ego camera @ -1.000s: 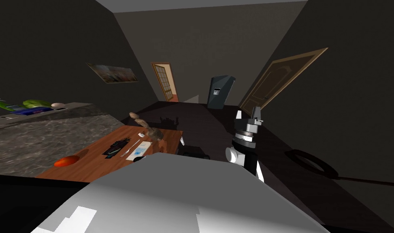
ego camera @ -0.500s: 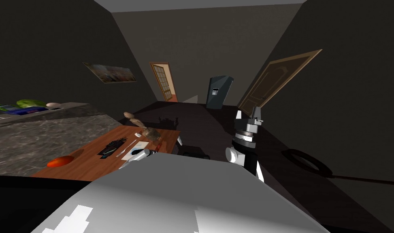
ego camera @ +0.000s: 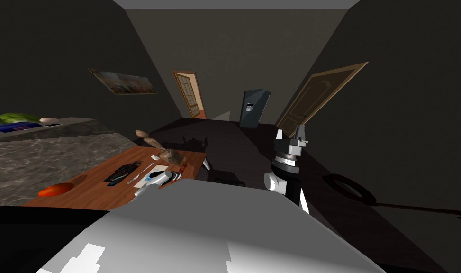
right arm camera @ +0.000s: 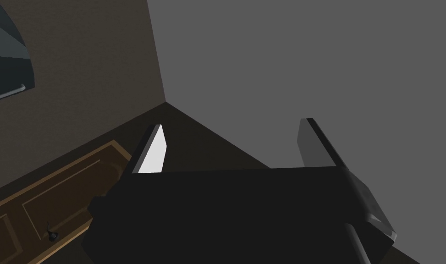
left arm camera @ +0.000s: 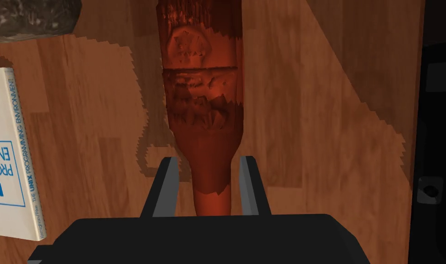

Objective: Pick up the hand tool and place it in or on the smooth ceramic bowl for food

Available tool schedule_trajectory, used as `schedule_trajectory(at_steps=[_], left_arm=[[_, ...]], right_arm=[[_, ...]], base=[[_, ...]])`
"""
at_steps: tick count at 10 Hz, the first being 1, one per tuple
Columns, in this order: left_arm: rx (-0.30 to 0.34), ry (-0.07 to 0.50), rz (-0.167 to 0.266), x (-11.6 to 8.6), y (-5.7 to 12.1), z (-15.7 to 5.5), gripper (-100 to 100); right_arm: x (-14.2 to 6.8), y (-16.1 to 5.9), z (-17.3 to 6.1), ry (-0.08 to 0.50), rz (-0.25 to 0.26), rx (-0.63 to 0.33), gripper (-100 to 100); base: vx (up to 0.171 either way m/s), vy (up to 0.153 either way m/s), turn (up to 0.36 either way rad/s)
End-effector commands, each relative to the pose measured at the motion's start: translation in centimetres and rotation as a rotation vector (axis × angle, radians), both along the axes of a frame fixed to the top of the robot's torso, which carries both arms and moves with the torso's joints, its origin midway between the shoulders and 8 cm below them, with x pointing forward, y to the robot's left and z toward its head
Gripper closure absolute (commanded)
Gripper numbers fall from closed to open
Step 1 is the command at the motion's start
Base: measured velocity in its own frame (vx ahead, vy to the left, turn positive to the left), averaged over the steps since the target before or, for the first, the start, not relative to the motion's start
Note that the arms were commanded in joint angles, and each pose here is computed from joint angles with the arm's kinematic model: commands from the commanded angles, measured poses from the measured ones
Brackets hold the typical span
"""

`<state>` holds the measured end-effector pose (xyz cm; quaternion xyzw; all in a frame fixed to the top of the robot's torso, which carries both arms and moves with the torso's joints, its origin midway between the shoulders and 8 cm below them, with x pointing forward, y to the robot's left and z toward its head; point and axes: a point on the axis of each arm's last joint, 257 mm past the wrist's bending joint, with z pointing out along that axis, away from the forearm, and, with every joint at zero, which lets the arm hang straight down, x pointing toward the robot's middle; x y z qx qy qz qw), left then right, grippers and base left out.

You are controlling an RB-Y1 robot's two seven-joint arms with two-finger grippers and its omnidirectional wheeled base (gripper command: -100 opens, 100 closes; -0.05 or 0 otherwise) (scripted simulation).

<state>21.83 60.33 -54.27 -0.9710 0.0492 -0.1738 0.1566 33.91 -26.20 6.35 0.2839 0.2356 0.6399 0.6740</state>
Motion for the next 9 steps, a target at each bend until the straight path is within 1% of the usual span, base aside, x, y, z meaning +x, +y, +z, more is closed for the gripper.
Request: schedule_trajectory(at_steps=[1, 2, 3, 4, 5, 6, 7, 8, 9], left_arm=[[0.027, -0.034, 0.001, 1.7, 1.7, 1.9, 100], [0.041, -0.049, 0.002, 2.3, 2.7, 3.0, 100], [0.041, -0.049, 0.002, 2.3, 2.7, 3.0, 100], [0.059, -0.072, 0.013, 3.0, 4.4, 4.8, 100], [0.065, -0.08, 0.021, 3.1, 5.2, 5.6, 100], [0.068, -0.088, 0.042, 2.8, 6.6, 6.9, 100], [0.062, -0.09, 0.066, 2.0, 7.7, 8.0, 100], [0.05, -0.086, 0.09, 0.9, 8.6, 8.8, 100], [0.041, -0.081, 0.102, 0.3, 8.9, 9.1, 100]], right_arm=[[0.0, 0.0, 0.0, 0.0, 0.0, 0.0, 0], [0.0, 0.0, 0.0, 0.0, 0.0, 0.0, 0], [0.0, 0.0, 0.0, 0.0, 0.0, 0.0, 0], [0.0, 0.0, 0.0, 0.0, 0.0, 0.0, 0], [0.0, 0.0, 0.0, 0.0, 0.0, 0.0, 0], [0.0, 0.0, 0.0, 0.0, 0.0, 0.0, 0], [0.0, 0.0, 0.0, 0.0, 0.0, 0.0, 0], [0.0, 0.0, 0.0, 0.0, 0.0, 0.0, 0], [0.0, 0.0, 0.0, 0.0, 0.0, 0.0, 0]], base=[[-0.009, -0.216, -0.043], [-0.012, -0.204, -0.023], [-0.001, -0.131, -0.014], [-0.023, -0.145, -0.035], [-0.023, -0.164, -0.034], [-0.012, -0.166, -0.034], [-0.044, -0.16, -0.024], [-0.083, -0.154, -0.013], [-0.083, -0.104, 0.007]])
